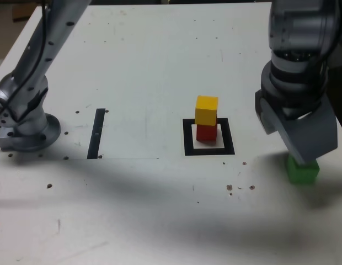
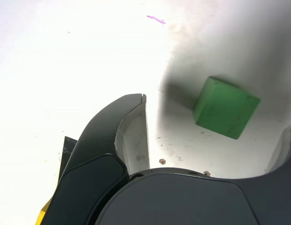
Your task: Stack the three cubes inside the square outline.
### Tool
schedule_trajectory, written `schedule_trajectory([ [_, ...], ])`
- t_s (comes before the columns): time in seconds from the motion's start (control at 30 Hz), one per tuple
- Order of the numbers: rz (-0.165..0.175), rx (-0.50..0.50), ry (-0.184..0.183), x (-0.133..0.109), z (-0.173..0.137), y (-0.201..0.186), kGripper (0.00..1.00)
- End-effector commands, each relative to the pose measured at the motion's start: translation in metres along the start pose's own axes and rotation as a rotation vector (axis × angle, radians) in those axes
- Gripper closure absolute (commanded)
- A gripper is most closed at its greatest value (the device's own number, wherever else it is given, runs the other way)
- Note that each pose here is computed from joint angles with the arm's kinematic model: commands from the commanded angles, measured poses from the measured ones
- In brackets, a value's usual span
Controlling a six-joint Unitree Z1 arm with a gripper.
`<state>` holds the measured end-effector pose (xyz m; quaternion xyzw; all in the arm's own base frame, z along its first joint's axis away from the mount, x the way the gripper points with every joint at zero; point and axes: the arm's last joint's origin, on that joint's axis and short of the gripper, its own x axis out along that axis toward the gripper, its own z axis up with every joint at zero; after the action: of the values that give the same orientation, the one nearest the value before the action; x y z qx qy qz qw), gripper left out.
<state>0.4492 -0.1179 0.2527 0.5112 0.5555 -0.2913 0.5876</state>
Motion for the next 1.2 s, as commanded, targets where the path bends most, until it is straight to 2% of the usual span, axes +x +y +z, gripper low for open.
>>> schedule_trajectory([
  [0.0,-0.001,0.015,0.001,0.003,0.007,-0.001,0.03],
  [0.3,-0.014,0.061,0.009,0.012,0.028,-0.007,0.06],
  [0.83,-0.052,0.087,0.045,0.031,0.040,-0.002,0.15],
  [1.0,-0.061,0.088,0.051,0.033,0.041,-0.001,0.25],
  [1.17,-0.060,0.098,0.045,0.032,0.044,-0.001,0.47],
])
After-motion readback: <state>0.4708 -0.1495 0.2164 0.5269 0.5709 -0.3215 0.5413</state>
